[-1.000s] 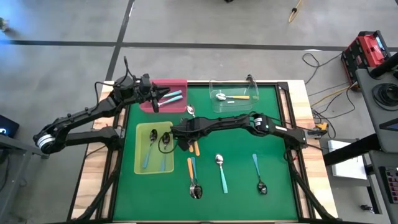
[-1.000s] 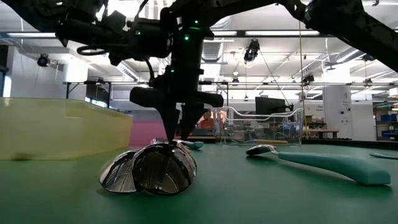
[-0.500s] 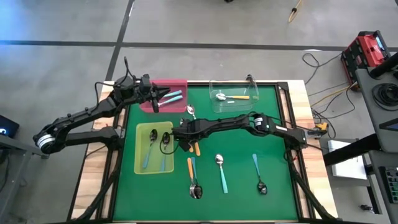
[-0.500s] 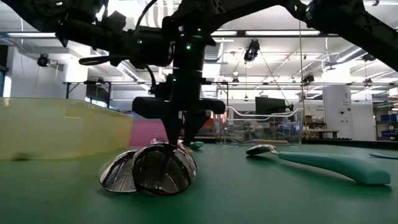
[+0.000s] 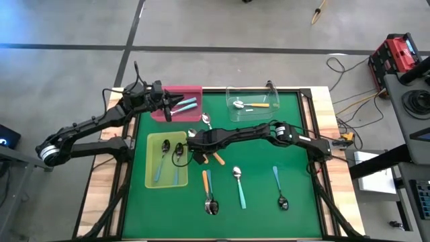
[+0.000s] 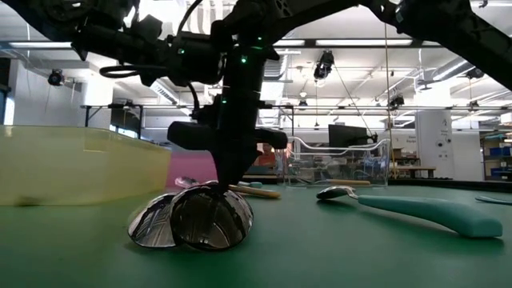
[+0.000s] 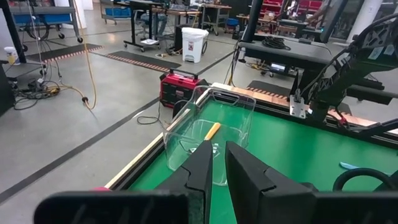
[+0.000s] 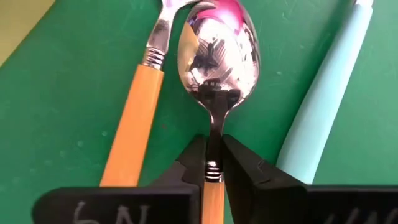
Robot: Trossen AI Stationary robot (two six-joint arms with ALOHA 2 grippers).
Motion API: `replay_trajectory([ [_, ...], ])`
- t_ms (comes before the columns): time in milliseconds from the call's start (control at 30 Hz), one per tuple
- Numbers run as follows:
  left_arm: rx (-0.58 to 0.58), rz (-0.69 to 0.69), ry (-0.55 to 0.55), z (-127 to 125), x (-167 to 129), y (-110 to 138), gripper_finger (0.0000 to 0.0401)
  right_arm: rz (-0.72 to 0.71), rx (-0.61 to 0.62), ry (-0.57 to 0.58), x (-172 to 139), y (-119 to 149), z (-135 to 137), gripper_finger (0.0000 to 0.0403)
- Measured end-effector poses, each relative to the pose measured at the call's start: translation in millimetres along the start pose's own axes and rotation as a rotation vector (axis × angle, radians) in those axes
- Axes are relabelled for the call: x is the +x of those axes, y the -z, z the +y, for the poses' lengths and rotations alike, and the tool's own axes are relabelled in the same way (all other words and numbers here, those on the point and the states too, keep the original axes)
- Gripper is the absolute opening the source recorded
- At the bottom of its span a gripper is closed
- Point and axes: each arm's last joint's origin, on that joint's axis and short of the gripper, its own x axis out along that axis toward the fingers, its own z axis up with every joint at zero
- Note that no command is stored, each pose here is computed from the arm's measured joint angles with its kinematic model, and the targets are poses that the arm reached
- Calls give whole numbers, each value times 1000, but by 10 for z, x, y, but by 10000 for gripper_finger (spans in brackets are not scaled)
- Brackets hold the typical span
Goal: Sort silverware by color (type)
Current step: Put the yellow spoon into the transparent bin
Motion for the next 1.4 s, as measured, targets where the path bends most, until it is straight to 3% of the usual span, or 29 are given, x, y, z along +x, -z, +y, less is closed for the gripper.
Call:
replay_trajectory([
  [200, 3, -1, 91, -29, 0, -3, 27, -4, -71, -12, -222, -30, -45, 28],
  [533, 54, -4, 186, -116, 14, -4, 27, -126, -322, -87, -1058, -97, -230, 28],
  [800, 103, -11, 237, -203, 24, -6, 27, -216, -366, -141, -1454, 59, -603, 28],
  [967, 155, -38, 374, -295, 24, -10, 27, -393, -374, -378, -1529, 263, -747, 28],
  [1200, 266, -146, 646, -433, -8, -80, 27, -708, -419, -755, -1334, 515, -896, 28],
  [1400, 318, -211, 691, -464, -19, -132, 27, -907, -445, -972, -1161, 616, -964, 28],
])
